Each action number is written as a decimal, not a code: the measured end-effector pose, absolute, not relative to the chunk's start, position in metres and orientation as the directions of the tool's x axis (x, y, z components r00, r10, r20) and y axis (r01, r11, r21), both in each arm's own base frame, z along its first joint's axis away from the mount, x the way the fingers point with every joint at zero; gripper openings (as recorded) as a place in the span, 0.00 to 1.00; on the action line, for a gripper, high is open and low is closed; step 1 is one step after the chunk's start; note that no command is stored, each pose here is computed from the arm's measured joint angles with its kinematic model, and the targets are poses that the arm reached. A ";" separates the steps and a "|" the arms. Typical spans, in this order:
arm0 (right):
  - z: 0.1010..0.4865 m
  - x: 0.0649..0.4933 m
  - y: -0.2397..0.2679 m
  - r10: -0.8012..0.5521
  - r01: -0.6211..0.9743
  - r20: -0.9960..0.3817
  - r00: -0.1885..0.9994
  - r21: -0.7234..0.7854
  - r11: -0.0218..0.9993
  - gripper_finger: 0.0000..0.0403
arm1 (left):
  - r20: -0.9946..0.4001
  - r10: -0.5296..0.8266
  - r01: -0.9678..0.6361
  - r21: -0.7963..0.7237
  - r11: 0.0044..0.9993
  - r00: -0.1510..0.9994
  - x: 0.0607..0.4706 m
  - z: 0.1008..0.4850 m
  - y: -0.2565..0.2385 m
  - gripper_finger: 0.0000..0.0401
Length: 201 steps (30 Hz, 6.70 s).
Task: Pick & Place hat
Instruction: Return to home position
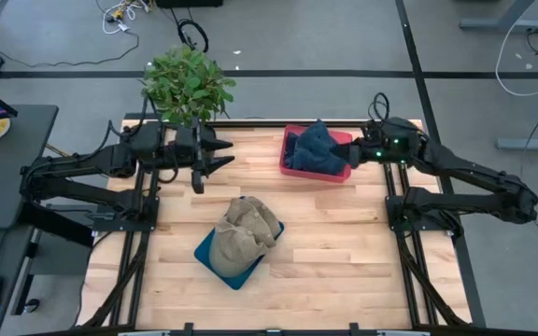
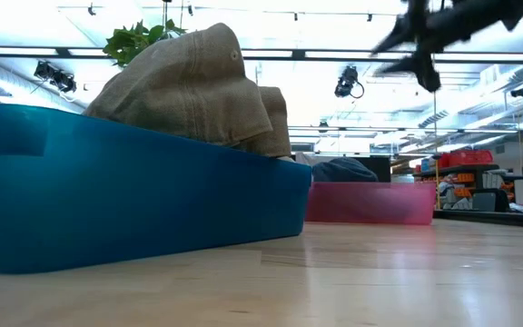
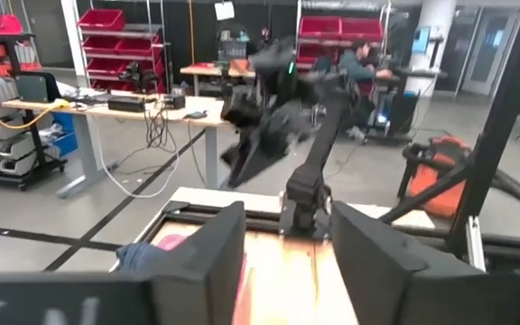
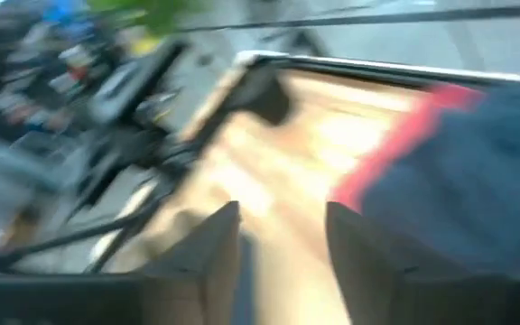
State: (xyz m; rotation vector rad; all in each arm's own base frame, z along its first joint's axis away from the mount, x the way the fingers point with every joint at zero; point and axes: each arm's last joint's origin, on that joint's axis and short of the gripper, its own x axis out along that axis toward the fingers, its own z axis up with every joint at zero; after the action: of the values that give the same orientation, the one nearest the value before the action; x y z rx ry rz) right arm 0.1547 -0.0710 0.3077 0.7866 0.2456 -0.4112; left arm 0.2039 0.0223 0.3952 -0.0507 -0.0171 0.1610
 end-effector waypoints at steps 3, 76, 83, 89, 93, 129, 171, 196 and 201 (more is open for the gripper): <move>0.326 0.157 -0.059 -0.170 0.345 -0.322 0.932 0.632 0.694 0.23 | -0.013 0.160 -0.161 -0.039 0.986 0.987 0.204 0.393 0.022 0.32; 0.340 0.176 -0.006 0.142 0.119 -0.299 0.944 0.707 0.697 0.03 | 0.500 0.114 0.034 -0.277 0.960 0.859 0.084 0.214 0.009 0.01; 0.339 0.176 -0.006 0.142 0.121 -0.300 0.943 0.710 0.694 0.03 | 0.435 0.218 -0.072 -0.328 0.942 0.873 0.087 0.208 0.010 0.00; 0.339 0.176 -0.006 0.142 0.120 -0.306 0.941 0.698 0.706 0.03 | 0.366 0.173 -0.057 -0.307 0.950 0.914 0.090 0.202 0.005 0.00; 0.339 0.175 -0.006 0.143 0.102 -0.307 0.941 0.658 0.746 0.03 | 0.293 0.209 -0.127 -0.277 0.953 0.933 0.092 0.195 0.004 0.00; 0.303 0.105 0.006 0.086 -0.058 -0.031 0.996 0.502 0.863 0.00 | 0.080 0.218 -0.190 -0.266 0.945 0.973 0.097 0.174 0.005 0.01; 0.215 0.085 0.008 0.187 -0.286 0.450 0.873 0.161 0.945 0.00 | 0.092 0.215 -0.184 -0.267 0.946 0.972 0.096 0.175 0.005 0.01; 0.170 0.097 0.004 0.051 -0.051 0.018 0.999 -0.024 0.998 0.00 | 0.091 0.215 -0.184 -0.267 0.946 0.972 0.096 0.175 0.005 0.01; 0.169 0.098 0.005 0.051 -0.051 0.006 0.999 0.002 0.999 0.00 | 0.091 0.215 -0.184 -0.267 0.946 0.972 0.096 0.175 0.005 0.01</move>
State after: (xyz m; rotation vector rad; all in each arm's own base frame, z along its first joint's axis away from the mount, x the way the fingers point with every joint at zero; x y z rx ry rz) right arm 0.0979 0.0045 0.1687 0.0018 -0.0060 0.0515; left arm 0.0965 0.0046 0.1745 -0.2605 -0.1200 0.2035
